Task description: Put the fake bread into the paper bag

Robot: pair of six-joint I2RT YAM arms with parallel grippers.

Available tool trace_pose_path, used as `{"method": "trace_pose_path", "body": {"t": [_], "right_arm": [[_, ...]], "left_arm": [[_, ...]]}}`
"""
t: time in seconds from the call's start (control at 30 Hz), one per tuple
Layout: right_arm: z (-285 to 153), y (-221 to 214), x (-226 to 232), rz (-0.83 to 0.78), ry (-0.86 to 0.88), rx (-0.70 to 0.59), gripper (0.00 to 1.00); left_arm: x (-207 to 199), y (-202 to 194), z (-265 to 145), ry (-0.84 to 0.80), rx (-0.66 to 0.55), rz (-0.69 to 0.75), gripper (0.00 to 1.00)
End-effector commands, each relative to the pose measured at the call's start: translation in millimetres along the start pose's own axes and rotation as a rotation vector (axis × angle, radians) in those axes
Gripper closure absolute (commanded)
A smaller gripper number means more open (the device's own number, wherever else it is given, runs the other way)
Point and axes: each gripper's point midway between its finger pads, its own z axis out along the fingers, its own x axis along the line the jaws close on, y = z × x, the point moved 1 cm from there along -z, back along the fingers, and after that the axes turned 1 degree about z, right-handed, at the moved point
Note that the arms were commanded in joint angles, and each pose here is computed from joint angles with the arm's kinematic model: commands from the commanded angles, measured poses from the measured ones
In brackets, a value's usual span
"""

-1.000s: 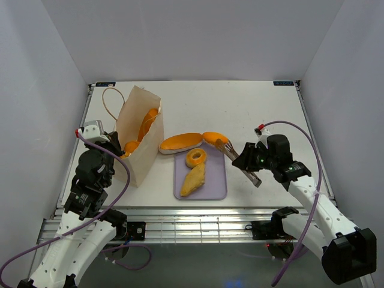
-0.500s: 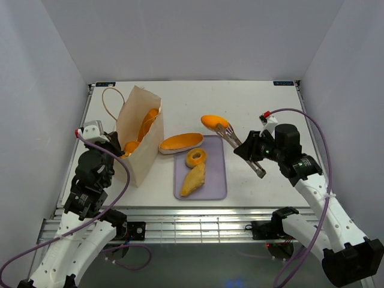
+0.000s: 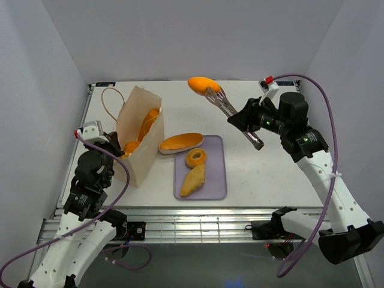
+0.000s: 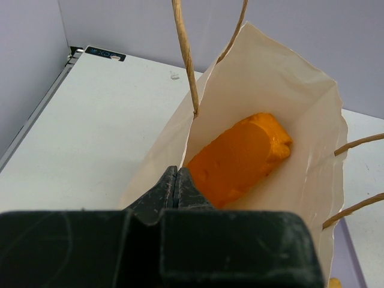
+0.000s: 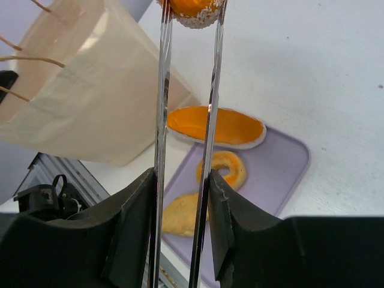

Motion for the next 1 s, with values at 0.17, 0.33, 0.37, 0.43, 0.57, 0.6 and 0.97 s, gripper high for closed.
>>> {"method": "trace_pose_path", "body": {"t": [0.17, 0.33, 0.37, 0.43, 0.57, 0.6, 0.97], "right_arm": [[22, 60, 90, -0.152, 0.211, -0.098, 0.56], [57, 43, 129, -0.205, 0.283, -0.018, 0.56], [58, 48, 136, -0.218, 0.287, -0.027, 0.56], [70, 36, 144, -0.237, 0.301, 0.017, 0.56], [81, 24, 156, -0.262, 0.315, 0.059, 0.55], [85, 18, 159, -0.267, 0.323, 0.073, 0.55], [94, 4, 164, -0.281, 0.328, 0.107, 0.38]], "left_arm": [[2, -5, 0, 0.008, 0.01, 0.004, 1.0], [1, -5, 0, 0.006, 0.01, 0.003, 1.0], [2, -5, 0, 0.008, 0.01, 0.004, 1.0], [2, -5, 0, 0.007, 0.009, 0.004, 1.0], [1, -4, 0, 0.005, 0.006, 0.002, 1.0], [1, -5, 0, 0.004, 0.009, 0.003, 1.0], [0, -5, -1, -0.001, 0.008, 0.002, 1.0]]}}
